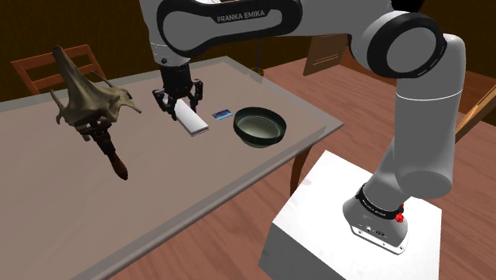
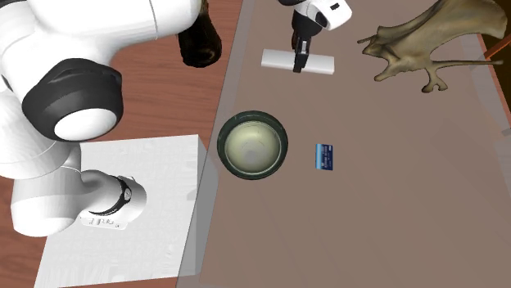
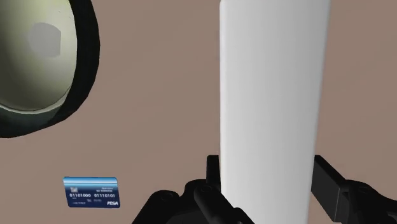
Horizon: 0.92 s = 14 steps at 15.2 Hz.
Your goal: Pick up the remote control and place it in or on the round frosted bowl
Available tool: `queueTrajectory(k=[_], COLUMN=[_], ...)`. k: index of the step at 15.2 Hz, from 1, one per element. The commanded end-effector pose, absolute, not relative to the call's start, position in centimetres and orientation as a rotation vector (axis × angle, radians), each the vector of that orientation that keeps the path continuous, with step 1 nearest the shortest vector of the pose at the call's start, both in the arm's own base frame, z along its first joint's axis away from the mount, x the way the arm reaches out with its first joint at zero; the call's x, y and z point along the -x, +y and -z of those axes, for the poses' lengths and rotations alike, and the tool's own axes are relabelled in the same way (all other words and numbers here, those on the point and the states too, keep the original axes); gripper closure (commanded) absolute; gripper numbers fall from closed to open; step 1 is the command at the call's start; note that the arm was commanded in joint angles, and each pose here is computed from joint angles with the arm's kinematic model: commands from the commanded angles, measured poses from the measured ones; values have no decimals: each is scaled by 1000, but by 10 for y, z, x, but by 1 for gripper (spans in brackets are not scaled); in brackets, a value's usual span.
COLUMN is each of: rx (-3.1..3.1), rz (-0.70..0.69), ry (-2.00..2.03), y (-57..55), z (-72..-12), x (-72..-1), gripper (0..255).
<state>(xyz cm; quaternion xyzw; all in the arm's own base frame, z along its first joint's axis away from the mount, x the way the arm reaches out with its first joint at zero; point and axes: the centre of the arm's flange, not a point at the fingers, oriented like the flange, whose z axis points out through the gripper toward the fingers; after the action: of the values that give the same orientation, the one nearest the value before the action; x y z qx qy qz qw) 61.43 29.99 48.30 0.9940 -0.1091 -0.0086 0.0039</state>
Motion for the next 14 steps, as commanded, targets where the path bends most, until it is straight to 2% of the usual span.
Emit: queueTrajectory(k=[1,14], rx=[-3115,-3115], rz=[27,27], ry=[-342,-342], y=[300,181], z=[-494,-506], x=[-614,-531], gripper=[255,255])
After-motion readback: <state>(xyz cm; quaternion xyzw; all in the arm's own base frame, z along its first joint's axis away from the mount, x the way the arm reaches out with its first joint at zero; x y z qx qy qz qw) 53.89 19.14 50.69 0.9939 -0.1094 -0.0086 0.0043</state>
